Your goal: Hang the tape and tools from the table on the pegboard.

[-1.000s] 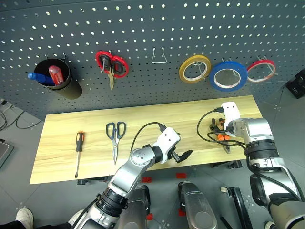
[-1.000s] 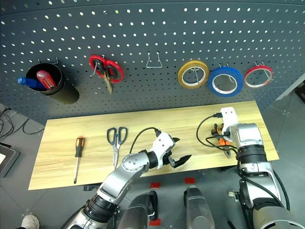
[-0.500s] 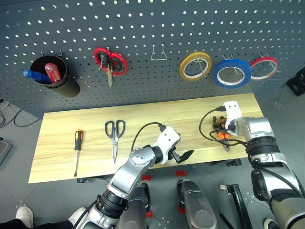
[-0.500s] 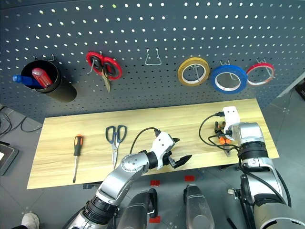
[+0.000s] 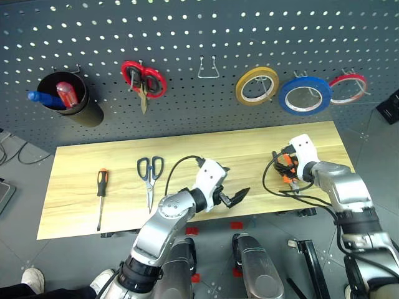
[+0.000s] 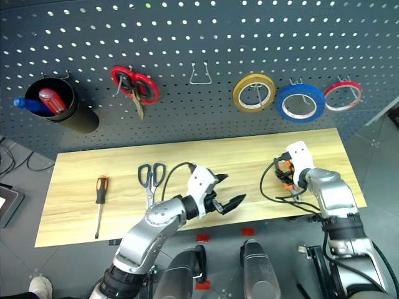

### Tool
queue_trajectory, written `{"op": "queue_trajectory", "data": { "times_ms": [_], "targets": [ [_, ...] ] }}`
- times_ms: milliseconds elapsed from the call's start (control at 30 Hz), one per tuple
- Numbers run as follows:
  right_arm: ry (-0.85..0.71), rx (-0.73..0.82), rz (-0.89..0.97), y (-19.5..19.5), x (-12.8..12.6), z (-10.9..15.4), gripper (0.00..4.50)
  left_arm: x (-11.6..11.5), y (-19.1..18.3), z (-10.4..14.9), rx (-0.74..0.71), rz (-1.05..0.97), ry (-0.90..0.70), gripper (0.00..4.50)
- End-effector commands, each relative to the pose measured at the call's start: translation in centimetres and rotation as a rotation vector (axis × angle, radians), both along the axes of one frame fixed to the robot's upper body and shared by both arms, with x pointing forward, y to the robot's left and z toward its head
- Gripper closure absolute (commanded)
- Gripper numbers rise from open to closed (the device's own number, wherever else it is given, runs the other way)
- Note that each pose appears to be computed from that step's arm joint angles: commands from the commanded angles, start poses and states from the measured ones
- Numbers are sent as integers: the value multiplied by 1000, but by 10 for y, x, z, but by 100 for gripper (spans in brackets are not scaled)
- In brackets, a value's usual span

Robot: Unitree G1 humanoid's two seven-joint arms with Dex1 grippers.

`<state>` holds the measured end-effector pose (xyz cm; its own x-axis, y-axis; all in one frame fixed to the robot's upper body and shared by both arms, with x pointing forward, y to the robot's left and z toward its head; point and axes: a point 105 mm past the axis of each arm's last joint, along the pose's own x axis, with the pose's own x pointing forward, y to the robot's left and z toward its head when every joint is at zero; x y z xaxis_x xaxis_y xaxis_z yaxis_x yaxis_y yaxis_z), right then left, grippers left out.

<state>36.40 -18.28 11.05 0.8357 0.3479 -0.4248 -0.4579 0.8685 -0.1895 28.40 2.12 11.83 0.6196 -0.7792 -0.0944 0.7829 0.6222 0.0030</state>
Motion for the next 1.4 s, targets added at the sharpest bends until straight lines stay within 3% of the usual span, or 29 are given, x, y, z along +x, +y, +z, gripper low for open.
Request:
{"op": "queue_trajectory", "data": {
  "times_ms": [33,167,400,633,900,1200,1400],
  "targets": [
    [-248,79,150,40,-16,52,147,-9,0,29,-92,39,-39,0],
    [-482,192,240,83,-26,91,147,-9,6,45,-115,111,-79,0],
    [-699,315,243,119,-13,136,147,-14,34,68,-121,270,-150,0],
    [-876,407,235,132,-4,180,147,-29,57,95,-103,421,-252,0],
    [-1037,465,185,138,6,223,147,-14,85,121,-91,646,-390,0],
    [-1073,449,95,138,29,224,147,10,100,128,-34,743,-483,0],
    [-1096,469,80,138,29,229,147,17,94,128,-44,728,-496,0]
  ]
}}
